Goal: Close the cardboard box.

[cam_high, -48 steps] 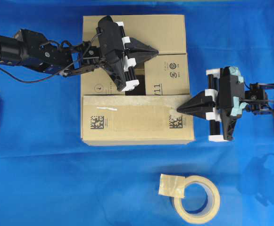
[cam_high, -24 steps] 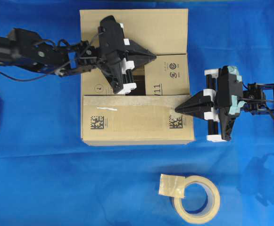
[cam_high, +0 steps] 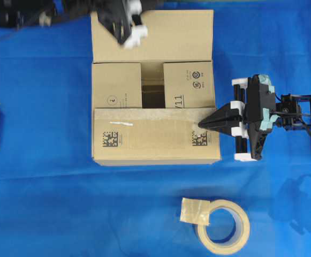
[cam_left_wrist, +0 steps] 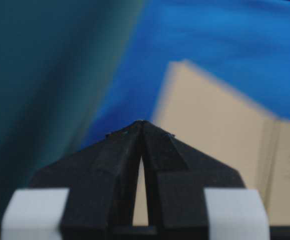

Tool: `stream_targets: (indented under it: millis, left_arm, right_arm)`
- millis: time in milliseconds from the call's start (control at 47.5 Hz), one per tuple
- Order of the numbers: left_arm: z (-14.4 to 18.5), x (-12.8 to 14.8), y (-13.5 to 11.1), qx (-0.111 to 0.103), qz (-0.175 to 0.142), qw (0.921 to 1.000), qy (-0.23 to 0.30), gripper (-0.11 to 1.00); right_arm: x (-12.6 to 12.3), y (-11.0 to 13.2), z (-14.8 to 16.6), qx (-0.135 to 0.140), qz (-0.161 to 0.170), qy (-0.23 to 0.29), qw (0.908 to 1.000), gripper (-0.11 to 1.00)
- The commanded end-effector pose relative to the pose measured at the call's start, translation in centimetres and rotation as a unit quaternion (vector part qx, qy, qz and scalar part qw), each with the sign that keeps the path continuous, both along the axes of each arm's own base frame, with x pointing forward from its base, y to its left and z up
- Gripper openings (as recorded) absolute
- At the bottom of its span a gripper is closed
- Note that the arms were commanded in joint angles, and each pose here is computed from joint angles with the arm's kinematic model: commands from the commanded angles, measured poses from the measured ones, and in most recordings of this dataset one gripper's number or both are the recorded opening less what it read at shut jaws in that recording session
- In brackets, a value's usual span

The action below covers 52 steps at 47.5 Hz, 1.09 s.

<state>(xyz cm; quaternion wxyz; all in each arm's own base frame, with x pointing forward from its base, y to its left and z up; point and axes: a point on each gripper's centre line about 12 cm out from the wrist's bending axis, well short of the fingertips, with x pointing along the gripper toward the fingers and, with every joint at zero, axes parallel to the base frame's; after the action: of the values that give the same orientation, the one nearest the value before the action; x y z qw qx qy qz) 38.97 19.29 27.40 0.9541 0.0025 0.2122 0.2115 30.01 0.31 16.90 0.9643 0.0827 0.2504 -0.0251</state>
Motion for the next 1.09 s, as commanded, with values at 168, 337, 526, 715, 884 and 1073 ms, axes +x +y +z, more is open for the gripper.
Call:
stream_targets:
  millis: [168, 337, 526, 715, 884, 1073]
  left_arm:
    - [0.2, 0.8, 4.8, -0.039, 0.024, 0.9926, 0.113, 0.00]
    - [-2.6, 1.9, 5.4, -0.074, 0.016, 0.9799, 0.185, 0.00]
    - [-3.0, 2.1, 5.0, -0.087, 0.011, 0.9747, 0.206, 0.00]
    - [-3.0, 2.2, 4.0, -0.099, 0.002, 0.9696, 0.224, 0.00]
    - [-2.2, 2.5, 2.5, -0.106, -0.011, 0.9656, 0.237, 0.00]
    - [-2.1, 2.8, 0.1, -0.113, -0.031, 0.9609, 0.251, 0.00]
  right_arm:
    - [0.4, 0.0, 0.7, -0.001, 0.000, -0.013, 0.9999, 0.00]
    - [0.4, 0.0, 0.6, -0.003, 0.001, -0.012, 0.9999, 0.00]
    - [0.4, 0.0, 0.7, -0.003, 0.001, -0.013, 0.9999, 0.00]
    - [0.4, -0.2, 0.7, -0.005, -0.001, -0.013, 0.9999, 0.00]
    - [0.4, -0.4, 0.7, -0.005, -0.004, -0.013, 0.9999, 0.00]
    - [0.5, -0.7, 0.8, -0.005, -0.008, -0.017, 0.9998, 0.00]
